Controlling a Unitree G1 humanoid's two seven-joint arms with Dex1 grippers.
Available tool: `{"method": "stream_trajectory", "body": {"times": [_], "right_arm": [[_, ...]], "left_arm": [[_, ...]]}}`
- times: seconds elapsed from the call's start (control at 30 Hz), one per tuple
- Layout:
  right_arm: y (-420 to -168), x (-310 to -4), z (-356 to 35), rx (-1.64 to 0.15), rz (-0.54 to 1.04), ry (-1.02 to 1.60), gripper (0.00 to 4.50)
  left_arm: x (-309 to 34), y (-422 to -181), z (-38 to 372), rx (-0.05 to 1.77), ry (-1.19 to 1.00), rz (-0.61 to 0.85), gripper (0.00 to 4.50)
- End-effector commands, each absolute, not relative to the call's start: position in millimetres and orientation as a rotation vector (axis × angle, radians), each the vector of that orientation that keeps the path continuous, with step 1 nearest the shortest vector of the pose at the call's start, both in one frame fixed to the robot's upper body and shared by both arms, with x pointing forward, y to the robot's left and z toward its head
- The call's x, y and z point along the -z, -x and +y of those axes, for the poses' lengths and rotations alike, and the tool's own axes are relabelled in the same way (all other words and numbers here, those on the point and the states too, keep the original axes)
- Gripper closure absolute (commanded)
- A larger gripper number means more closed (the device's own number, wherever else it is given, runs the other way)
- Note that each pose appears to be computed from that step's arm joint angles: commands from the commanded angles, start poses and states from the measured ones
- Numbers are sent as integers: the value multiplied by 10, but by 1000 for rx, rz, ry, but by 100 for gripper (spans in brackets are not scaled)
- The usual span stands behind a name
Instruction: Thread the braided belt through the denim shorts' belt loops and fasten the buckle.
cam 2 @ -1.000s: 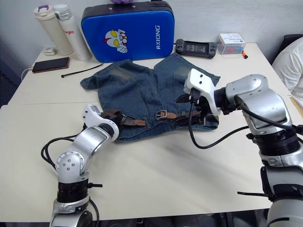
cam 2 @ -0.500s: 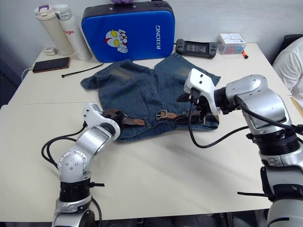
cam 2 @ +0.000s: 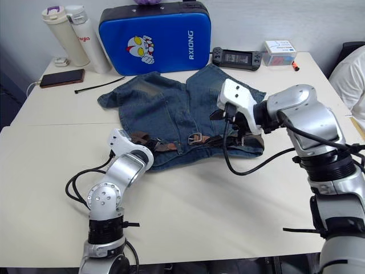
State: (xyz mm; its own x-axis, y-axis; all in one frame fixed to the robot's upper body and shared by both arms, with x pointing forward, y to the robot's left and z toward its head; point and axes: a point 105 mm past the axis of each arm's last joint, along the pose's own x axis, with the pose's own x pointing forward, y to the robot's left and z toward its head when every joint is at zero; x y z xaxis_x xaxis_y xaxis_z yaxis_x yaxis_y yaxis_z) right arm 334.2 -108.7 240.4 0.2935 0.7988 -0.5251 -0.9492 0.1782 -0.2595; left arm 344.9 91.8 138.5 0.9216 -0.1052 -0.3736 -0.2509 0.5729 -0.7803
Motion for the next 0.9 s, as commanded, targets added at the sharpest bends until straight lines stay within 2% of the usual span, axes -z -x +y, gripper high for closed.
{"method": "stream_trajectory", "body": {"times": [0.03, 0.43, 0.9], "right_arm": [[-3332, -2546, -1048, -1273, 243, 645, 3], [-3323, -2525, -1034, -1275, 250, 644, 3], [-3309, -2480, -1047, -1250, 262, 636, 3]], "left_arm": [[-1379, -3457, 694, -41, 970, 416, 450], [-1461, -3592, 411, 48, 971, 415, 450], [-1625, -3586, 60, 210, 876, 490, 450]]}}
